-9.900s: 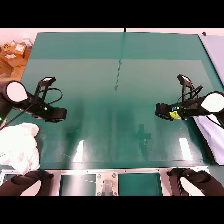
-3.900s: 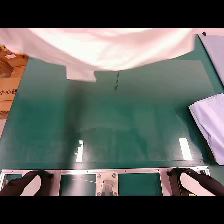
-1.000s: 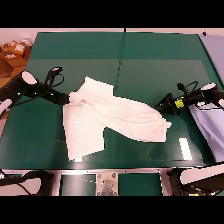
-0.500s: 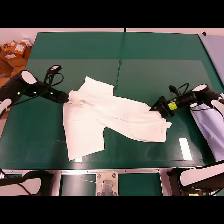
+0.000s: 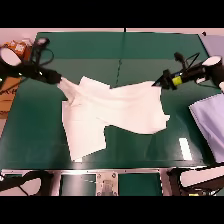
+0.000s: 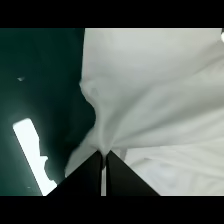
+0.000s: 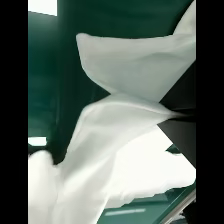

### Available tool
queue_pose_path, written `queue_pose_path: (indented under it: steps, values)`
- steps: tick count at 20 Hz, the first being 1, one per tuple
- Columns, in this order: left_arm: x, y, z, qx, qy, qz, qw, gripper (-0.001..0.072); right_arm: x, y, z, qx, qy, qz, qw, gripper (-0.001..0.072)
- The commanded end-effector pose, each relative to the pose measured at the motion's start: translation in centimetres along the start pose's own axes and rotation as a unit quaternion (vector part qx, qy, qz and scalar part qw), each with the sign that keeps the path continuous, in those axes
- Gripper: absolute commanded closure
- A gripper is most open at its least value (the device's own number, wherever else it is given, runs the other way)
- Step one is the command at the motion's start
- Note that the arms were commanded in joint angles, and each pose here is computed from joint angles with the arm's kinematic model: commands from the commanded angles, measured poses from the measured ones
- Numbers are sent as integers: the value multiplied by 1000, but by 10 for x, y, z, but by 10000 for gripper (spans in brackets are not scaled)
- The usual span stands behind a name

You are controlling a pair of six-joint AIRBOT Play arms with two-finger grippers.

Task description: Fold the shirts.

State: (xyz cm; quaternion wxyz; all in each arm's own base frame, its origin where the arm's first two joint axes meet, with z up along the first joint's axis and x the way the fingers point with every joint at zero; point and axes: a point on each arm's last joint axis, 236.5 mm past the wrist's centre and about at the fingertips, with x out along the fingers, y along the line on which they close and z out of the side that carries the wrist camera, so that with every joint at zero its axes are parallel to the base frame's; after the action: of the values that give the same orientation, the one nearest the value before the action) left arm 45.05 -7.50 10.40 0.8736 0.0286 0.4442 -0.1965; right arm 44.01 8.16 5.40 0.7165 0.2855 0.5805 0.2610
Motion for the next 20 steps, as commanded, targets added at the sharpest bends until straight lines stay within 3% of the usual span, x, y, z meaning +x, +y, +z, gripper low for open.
queue_pose_path:
  steps: [1, 6, 12, 16, 20]
  values:
    - [-105, -10, 73, 30, -125, 46, 991, 683, -78, 74, 27, -91, -85, -11, 992, 697]
    - [-316, -70, 125, 100, -349, 97, 927, 683, -210, 200, -1, -220, -270, -47, 936, 697]
    - [-474, -135, 82, 150, -486, 129, 851, 683, -343, 316, -91, -284, -518, -69, 804, 697]
    - [-476, -140, 69, 155, -477, 129, 856, 683, -357, 329, -107, -287, -543, -62, 787, 697]
    - [-408, -117, 77, 132, -383, 105, 908, 683, -328, 292, -59, -251, -495, -72, 829, 697]
